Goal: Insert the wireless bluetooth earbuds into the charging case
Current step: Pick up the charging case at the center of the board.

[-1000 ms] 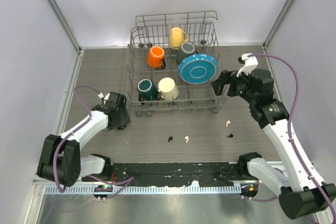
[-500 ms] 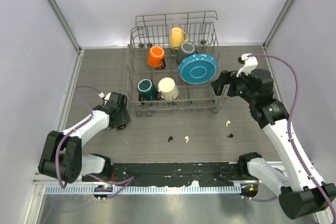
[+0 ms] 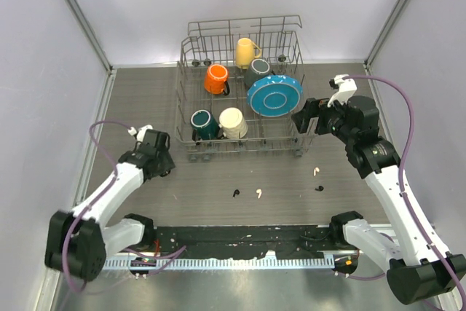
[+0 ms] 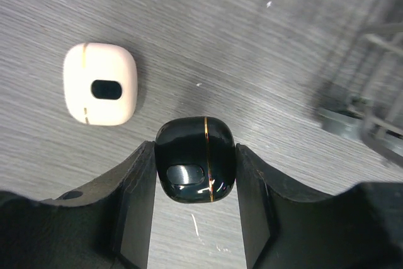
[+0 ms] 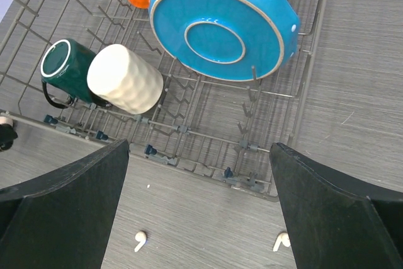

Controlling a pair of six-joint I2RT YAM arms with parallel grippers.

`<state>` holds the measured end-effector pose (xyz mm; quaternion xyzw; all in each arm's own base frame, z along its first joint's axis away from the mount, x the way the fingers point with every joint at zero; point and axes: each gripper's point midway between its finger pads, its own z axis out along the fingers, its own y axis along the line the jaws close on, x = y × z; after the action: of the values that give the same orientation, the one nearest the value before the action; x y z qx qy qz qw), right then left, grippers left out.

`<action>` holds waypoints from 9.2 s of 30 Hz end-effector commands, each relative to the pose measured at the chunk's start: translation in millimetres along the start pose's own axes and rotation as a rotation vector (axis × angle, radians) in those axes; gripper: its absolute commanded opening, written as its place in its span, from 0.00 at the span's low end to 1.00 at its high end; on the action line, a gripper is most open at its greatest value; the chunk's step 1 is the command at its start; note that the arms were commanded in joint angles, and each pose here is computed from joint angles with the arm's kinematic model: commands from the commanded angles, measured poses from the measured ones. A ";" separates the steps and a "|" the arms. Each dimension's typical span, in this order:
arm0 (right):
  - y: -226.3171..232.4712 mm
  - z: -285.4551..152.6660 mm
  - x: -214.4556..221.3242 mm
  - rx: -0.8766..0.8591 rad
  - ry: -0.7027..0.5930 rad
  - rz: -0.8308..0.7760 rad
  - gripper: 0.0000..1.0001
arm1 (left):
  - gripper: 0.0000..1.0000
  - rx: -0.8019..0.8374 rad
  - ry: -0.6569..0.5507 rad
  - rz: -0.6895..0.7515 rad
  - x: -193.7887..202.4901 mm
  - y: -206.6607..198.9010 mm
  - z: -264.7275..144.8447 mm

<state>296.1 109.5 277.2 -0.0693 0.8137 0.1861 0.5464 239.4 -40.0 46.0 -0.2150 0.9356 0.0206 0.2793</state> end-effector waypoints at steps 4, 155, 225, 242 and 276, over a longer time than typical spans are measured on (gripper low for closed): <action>24.6 -7.6 -21.8 -0.107 -0.047 0.032 0.99 | 0.08 0.166 -0.281 -0.157 -60.8 0.6 -97.1; 227.6 11.3 13.5 -1.019 0.029 0.213 0.01 | 1.00 1.319 -0.750 0.151 -68.6 -167.6 -268.8; 186.8 1.7 21.0 -0.911 0.057 0.094 0.74 | 0.00 1.794 -0.487 0.294 -24.9 -237.6 -295.1; 124.6 1.1 -8.6 -0.382 0.030 0.452 0.78 | 0.00 1.695 -0.576 0.268 -36.6 -232.3 -284.3; 206.7 -9.8 16.1 -0.759 0.419 1.087 0.70 | 0.00 1.681 -0.816 0.320 -32.5 -225.9 -275.2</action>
<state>223.7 292.3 299.1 0.1503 0.7137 0.6674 0.1507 214.7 -278.9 297.3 0.2127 0.5267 -0.5572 0.6058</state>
